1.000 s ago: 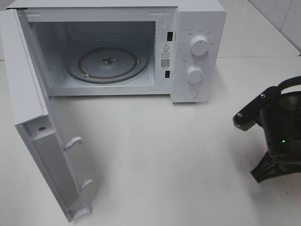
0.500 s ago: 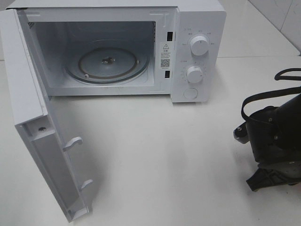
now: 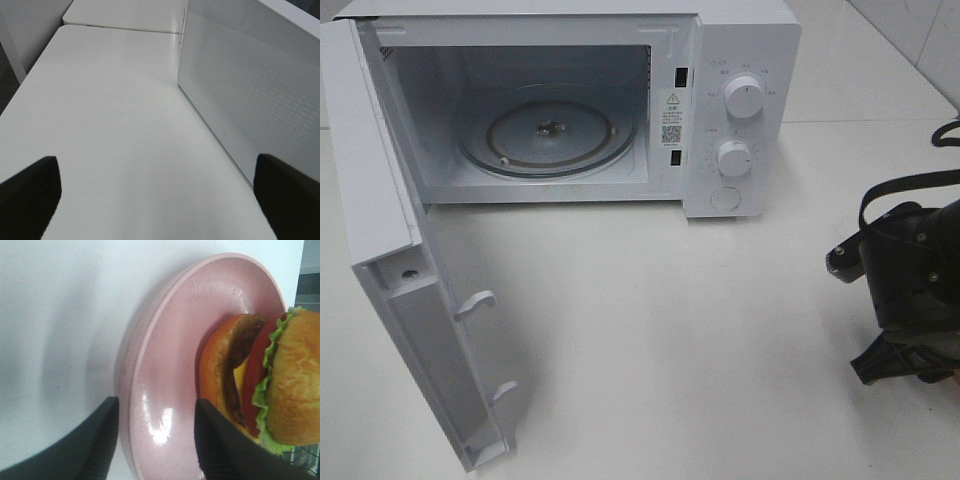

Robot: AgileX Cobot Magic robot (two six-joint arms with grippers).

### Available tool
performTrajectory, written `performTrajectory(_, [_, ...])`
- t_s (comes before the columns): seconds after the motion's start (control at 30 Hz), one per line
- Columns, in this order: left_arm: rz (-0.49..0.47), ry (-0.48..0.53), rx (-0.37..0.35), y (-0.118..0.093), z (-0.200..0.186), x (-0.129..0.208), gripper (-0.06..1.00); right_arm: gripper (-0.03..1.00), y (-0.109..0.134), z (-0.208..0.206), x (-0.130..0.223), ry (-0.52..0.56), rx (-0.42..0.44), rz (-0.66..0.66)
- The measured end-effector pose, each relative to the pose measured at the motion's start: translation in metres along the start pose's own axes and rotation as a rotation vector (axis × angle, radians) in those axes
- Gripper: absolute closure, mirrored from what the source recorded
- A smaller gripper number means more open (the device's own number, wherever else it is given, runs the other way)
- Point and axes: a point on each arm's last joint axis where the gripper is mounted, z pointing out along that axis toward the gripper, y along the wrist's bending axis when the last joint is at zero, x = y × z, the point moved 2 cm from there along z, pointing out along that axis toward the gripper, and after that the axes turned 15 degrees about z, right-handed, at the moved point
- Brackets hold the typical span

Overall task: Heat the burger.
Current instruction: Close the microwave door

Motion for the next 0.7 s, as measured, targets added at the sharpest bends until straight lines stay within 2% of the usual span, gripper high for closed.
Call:
performTrajectory(0.07, [0.0,0.0,0.0,0.0,0.0,0.0,-0.05,0.48,-0.009,-0.012,-0.002,0.001,-0.048,0.07])
performTrajectory(0.23, [0.0,0.0,0.0,0.0,0.0,0.0,-0.05,0.48,-0.015,-0.022,-0.002,0.009,-0.112,0.106])
performTrajectory(0.27, [0.0,0.0,0.0,0.0,0.0,0.0,-0.05,0.48,-0.018,-0.029,-0.001,0.009,-0.159,0.113])
performTrajectory(0.3, [0.0,0.0,0.0,0.0,0.0,0.0,-0.05,0.48,-0.021,-0.036,-0.001,0.009,-0.208,0.11])
performTrajectory(0.33, [0.0,0.0,0.0,0.0,0.0,0.0,-0.05,0.48,-0.021,-0.036,-0.001,0.009,-0.208,0.11])
performTrajectory(0.37, [0.0,0.0,0.0,0.0,0.0,0.0,-0.05,0.48,-0.023,-0.043,0.0,0.009,-0.259,0.097])
performTrajectory(0.43, [0.0,0.0,0.0,0.0,0.0,0.0,-0.05,0.48,-0.025,-0.047,0.0,0.006,-0.287,0.09])
performTrajectory(0.47, [0.0,0.0,0.0,0.0,0.0,0.0,-0.05,0.48,-0.029,-0.055,0.001,-0.005,-0.339,0.078])
performTrajectory(0.57, [0.0,0.0,0.0,0.0,0.0,0.0,-0.05,0.47,-0.034,-0.062,0.002,-0.014,-0.382,0.066])
performTrajectory(0.63, [0.0,0.0,0.0,0.0,0.0,0.0,-0.05,0.44,-0.042,-0.073,0.006,-0.024,-0.449,0.045])
performTrajectory(0.67, [0.0,0.0,0.0,0.0,0.0,0.0,-0.05,0.44,-0.042,-0.073,0.006,-0.024,-0.449,0.045])
performTrajectory(0.7, [0.0,0.0,0.0,0.0,0.0,0.0,-0.05,0.42,-0.047,-0.081,0.009,-0.039,-0.497,0.028])
